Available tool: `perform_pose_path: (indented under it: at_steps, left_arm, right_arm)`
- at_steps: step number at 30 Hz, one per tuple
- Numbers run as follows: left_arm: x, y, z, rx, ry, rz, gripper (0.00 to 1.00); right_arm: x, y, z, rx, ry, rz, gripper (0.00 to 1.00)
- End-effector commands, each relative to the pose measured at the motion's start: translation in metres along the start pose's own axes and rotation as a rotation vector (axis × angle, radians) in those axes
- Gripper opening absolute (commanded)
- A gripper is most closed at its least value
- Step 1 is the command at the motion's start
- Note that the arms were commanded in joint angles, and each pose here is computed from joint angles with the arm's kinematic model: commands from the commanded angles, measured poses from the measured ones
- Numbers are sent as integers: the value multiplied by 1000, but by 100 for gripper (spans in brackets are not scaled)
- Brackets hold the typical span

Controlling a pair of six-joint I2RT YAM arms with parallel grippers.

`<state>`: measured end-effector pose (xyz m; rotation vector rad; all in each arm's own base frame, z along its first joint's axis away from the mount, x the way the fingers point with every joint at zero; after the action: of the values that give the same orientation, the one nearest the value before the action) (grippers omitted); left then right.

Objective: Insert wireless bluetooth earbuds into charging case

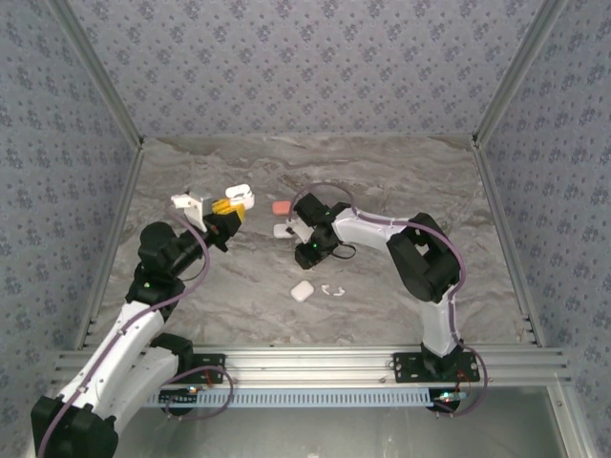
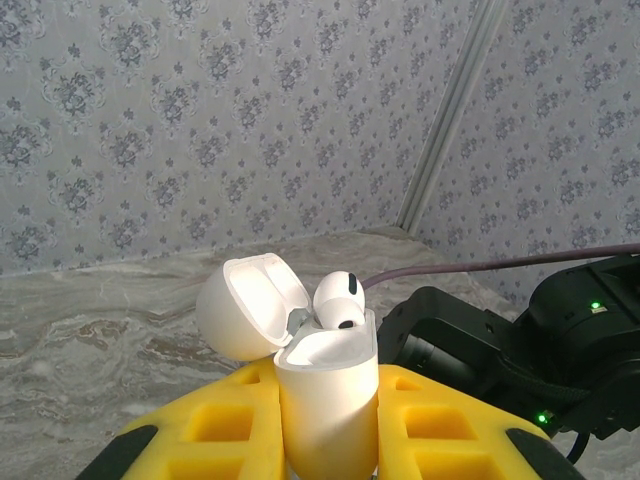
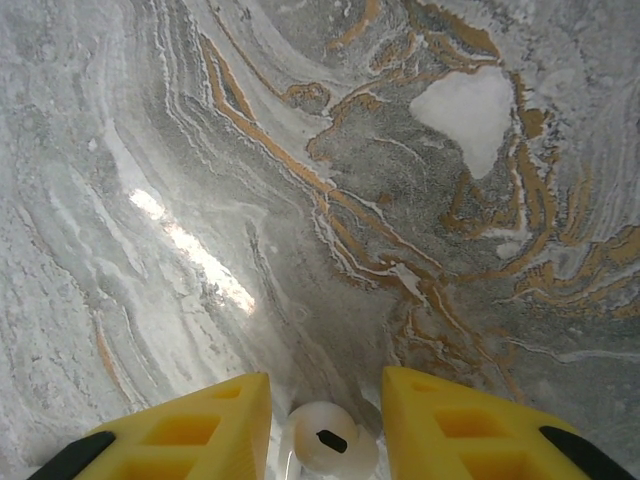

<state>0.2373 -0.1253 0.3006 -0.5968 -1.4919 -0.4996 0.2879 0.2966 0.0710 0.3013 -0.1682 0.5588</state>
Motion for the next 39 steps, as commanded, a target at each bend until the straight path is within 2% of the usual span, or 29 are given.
perform_pose_path:
  at_steps: [1,25,30,39]
  left_arm:
    - [8,1,3,11,-38,-13,0]
    - [7,1,1,8,-29,-9,0]
    - [8,1,1,7,-32,-10,0]
    - [8,2,0,8,-30,-6,0]
  right_arm:
    - [-18,-1,0,-15,75,10,35]
    - [-30,-2,4,-5,97,9,31]
    - [-30,-2,7,10,96,5,35]
    - [-33,-4,9,37,107,1,36]
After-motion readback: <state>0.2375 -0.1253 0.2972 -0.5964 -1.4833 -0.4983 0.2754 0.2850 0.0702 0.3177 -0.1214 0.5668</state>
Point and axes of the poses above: each hand's point on the last joint's axis, 136 mm out from that joint toward the fingers, its own z axis back along the fingers, its own y axis along the line the jaws close on, x = y × z, the point moved 5 cm from there along z, back along the fingers, and after that the axes turned 12 degrees about -z, right-handed, at the moved point
